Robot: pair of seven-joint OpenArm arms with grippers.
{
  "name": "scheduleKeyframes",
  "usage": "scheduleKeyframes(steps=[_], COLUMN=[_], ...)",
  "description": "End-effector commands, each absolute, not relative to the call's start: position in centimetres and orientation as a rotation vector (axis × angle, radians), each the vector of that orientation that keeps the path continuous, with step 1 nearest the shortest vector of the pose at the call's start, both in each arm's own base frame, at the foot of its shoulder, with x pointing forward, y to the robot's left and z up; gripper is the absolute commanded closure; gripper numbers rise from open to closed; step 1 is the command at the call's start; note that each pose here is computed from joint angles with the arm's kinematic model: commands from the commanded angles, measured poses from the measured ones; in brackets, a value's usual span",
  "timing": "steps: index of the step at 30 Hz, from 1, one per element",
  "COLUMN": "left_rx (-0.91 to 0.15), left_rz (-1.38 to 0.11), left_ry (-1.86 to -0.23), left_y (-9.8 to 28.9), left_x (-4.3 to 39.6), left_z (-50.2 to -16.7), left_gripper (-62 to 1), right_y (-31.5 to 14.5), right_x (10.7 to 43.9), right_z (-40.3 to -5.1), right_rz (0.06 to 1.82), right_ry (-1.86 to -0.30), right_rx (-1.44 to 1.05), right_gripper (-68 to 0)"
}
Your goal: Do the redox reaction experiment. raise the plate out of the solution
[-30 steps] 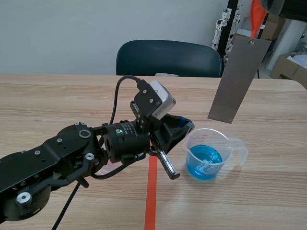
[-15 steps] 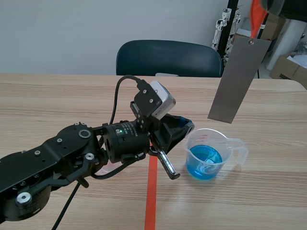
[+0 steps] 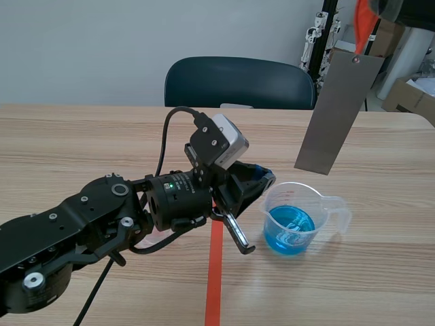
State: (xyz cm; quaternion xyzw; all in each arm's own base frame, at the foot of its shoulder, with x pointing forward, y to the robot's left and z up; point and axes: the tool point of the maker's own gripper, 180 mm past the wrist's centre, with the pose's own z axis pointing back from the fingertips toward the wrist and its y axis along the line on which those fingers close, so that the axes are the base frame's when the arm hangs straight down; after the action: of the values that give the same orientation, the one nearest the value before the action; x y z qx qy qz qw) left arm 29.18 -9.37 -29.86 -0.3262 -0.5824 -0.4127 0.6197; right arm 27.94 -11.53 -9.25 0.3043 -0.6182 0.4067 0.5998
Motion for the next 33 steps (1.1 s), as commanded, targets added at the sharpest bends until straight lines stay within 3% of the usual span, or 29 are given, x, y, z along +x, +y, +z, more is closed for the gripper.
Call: scheduleKeyframes(steps=[1,33], left_rx=[-0.777,-0.758], left_rz=[-0.947,-0.944], left_ry=[-1.384,-1.388], left_y=[-9.98,-9.38], left_x=[29.43,29.82], left_z=[-28.25,-28.32], left_gripper=[-2.7,-2.7], right_y=[-11.34,-11.34], right_x=[28.04,28.04], right_z=[-7.95,-7.88], right_rz=[0.949,0.948], right_ry=[-1.471,-1.474], right_rx=[0.711,0.713], right_gripper=[-0.2,-0.2])
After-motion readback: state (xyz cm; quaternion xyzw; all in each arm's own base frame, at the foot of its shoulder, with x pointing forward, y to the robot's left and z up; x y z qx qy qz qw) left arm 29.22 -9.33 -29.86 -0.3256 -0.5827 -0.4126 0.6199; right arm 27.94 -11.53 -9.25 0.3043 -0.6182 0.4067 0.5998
